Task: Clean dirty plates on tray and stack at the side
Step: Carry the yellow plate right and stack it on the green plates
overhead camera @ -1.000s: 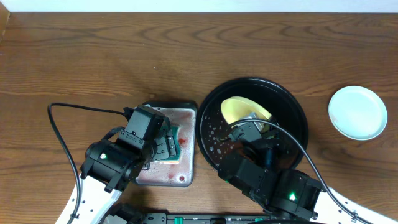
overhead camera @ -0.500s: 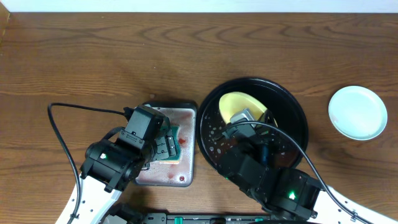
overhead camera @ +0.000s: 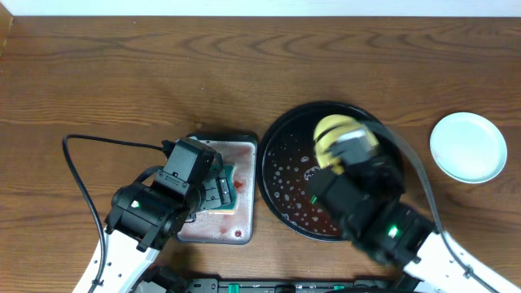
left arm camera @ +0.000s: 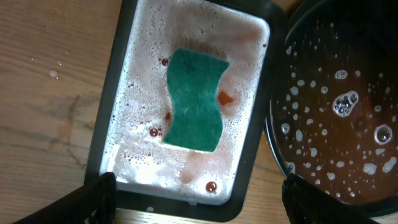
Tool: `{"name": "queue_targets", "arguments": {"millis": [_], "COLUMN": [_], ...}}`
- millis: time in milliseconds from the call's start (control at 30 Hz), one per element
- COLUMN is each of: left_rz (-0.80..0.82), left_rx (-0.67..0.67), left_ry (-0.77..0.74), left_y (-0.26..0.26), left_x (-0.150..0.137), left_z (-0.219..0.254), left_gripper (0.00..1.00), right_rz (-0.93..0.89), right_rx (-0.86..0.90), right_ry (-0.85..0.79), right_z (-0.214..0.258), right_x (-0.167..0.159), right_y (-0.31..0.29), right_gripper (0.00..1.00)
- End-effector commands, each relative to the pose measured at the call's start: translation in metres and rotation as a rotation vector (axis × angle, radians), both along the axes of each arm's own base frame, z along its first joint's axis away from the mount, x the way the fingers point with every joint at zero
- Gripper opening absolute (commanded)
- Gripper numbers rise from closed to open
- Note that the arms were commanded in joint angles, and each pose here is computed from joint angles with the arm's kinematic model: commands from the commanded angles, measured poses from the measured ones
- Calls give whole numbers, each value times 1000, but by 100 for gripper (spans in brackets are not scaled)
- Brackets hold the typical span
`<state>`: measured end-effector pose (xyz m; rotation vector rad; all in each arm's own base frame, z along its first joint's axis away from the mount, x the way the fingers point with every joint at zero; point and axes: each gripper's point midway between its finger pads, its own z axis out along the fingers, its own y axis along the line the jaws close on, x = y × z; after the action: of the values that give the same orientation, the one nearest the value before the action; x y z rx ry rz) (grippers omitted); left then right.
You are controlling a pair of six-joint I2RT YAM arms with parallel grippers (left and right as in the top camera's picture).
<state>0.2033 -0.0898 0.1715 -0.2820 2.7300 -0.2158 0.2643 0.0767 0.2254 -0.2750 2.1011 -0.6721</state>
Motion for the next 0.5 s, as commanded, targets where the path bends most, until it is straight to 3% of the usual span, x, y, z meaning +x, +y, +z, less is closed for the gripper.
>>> {"name": "queue_targets", "arguments": {"millis": [0,200,300,467], "left_rz": [1,1,1,1], "left_rx": [0,0,0,0], "left_ry": [-1,-1,-1,-1], "left_y": [1,1,1,1], "left_x": [1,1,1,1], "left_z": [1,1,1,1], "left_gripper": [85,85,85,85], "right_rz": [-193,-391,-487,-720], "right_rx": [367,743,926,1071], "right_ry": [84,160,105,0], "right_z": [-30,-51,-53,-74], "right_x": [11,32,38,33], "right_y": [-23,-98,-143,-228], "right_gripper": [1,1,1,1]}}
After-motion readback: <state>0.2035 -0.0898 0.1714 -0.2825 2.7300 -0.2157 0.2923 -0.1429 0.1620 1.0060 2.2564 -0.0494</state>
